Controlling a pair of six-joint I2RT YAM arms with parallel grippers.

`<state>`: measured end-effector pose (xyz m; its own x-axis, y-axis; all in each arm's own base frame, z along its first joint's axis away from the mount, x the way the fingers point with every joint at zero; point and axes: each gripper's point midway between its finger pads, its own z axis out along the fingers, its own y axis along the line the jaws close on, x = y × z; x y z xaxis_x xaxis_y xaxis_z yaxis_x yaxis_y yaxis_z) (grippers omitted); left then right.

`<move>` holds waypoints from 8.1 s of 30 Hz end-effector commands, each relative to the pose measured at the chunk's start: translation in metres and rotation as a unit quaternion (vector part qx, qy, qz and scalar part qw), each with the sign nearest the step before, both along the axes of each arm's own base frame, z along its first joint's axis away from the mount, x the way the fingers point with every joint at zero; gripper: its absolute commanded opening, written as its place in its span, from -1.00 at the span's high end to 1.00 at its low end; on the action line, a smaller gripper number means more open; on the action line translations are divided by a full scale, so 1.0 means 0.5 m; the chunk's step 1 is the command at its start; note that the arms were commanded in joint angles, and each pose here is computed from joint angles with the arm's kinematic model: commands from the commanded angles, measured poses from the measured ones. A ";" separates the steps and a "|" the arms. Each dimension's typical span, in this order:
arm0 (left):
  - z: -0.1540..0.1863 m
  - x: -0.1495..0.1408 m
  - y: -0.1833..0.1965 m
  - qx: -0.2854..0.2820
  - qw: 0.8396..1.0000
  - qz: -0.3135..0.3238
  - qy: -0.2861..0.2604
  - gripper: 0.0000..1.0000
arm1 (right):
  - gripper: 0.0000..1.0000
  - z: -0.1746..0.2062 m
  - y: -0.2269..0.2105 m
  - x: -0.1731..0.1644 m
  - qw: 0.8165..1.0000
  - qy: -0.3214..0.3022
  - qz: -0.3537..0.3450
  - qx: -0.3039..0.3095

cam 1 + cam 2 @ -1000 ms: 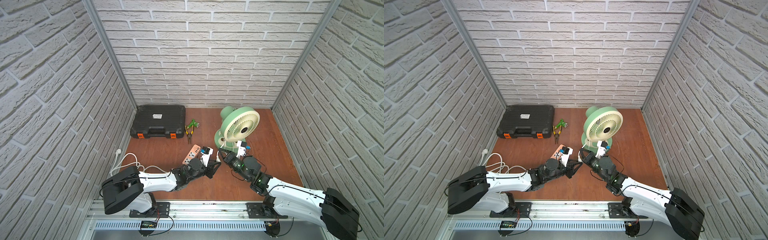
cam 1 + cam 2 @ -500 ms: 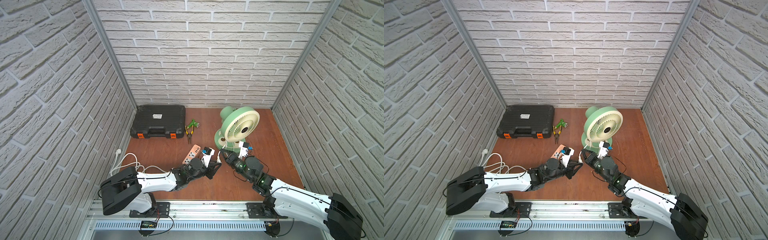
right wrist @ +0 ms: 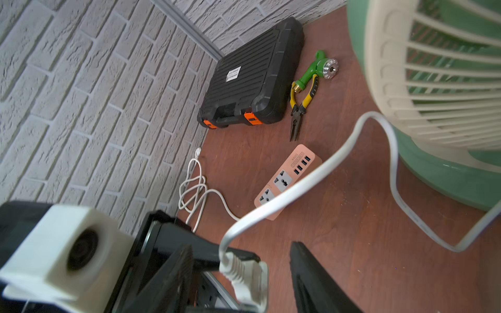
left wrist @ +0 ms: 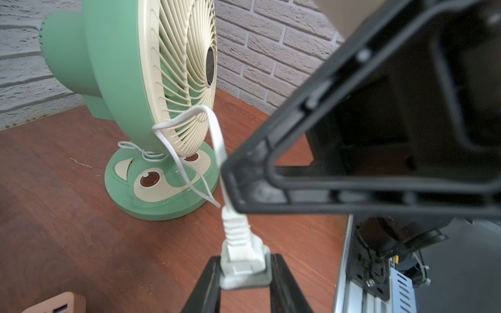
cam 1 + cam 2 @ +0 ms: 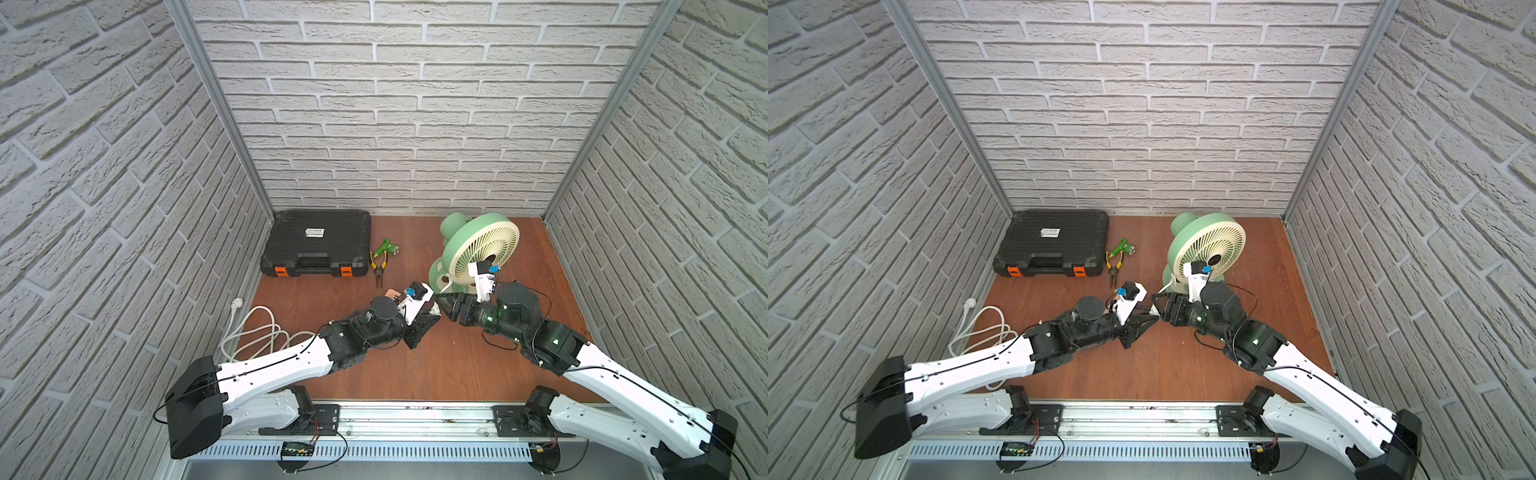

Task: Plug the desk fan into the power strip
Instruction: Pick up the plug from the center of the board, then adjust the socket at the center of the board.

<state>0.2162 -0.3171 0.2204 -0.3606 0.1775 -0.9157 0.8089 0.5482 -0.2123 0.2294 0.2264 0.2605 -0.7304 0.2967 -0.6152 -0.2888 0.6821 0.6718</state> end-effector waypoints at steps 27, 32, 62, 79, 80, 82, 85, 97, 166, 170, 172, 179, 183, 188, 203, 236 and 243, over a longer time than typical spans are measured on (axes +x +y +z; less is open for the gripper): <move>0.008 -0.022 -0.005 0.073 0.993 -0.089 -0.025 1.00 | 0.24 -0.061 0.033 -0.034 0.991 0.053 0.090 -0.087; 0.006 -0.021 -0.001 0.086 0.992 -0.085 -0.034 1.00 | 0.31 -0.068 0.040 -0.033 0.990 0.066 0.087 -0.089; -0.010 -0.020 -0.011 0.119 0.987 -0.095 -0.054 1.00 | 0.34 -0.057 0.039 -0.039 0.990 0.064 0.074 -0.104; -0.001 -0.019 -0.011 0.119 0.986 -0.092 -0.067 1.00 | 0.50 -0.069 0.048 -0.036 0.988 0.075 0.079 -0.111; 0.000 -0.019 -0.011 0.119 0.986 -0.092 -0.068 1.00 | 0.50 -0.069 0.049 -0.036 0.988 0.076 0.080 -0.112; 0.001 -0.018 -0.012 0.119 0.986 -0.092 -0.069 1.00 | 0.53 -0.070 0.048 -0.036 0.988 0.076 0.080 -0.113; 0.000 -0.018 -0.012 0.120 0.986 -0.091 -0.069 1.00 | 0.70 -0.068 0.048 -0.037 0.988 0.074 0.080 -0.110; 0.032 0.020 0.040 0.094 0.990 0.008 -0.105 -0.33 | 0.94 -0.053 0.019 -0.020 0.991 0.060 0.032 -0.113; -0.316 0.110 0.321 -0.032 0.893 0.340 0.293 -0.96 | 0.95 -0.194 0.101 0.061 0.956 0.010 -0.159 -0.248; -0.312 0.101 0.302 -0.001 0.909 0.326 0.260 -0.96 | 0.95 -0.199 0.105 0.059 0.957 0.012 -0.151 -0.248; -0.317 0.092 0.295 0.036 0.914 0.321 0.244 -0.96 | 0.95 -0.199 0.105 0.059 0.957 0.013 -0.150 -0.248; -0.339 0.075 0.296 0.111 0.910 0.330 0.226 -0.92 | 0.95 -0.199 0.095 0.059 0.958 0.020 -0.162 -0.236; -0.340 0.078 0.291 0.117 0.910 0.330 0.223 -0.83 | 0.95 -0.200 0.089 0.060 0.959 0.022 -0.165 -0.230; -0.343 0.079 0.271 0.128 0.912 0.324 0.218 -0.74 | 0.95 -0.202 0.084 0.060 0.959 0.025 -0.168 -0.228; -0.341 0.066 0.220 0.124 0.917 0.316 0.209 -0.60 | 0.95 -0.222 0.072 0.062 0.958 0.047 -0.181 -0.218; -0.381 0.043 0.238 0.180 0.898 0.333 0.224 -0.66 | 0.95 -0.241 0.057 0.064 0.961 0.061 -0.198 -0.183; -0.392 0.048 0.218 0.172 0.899 0.328 0.234 -0.28 | 0.95 -0.244 0.059 0.064 0.962 0.064 -0.199 -0.176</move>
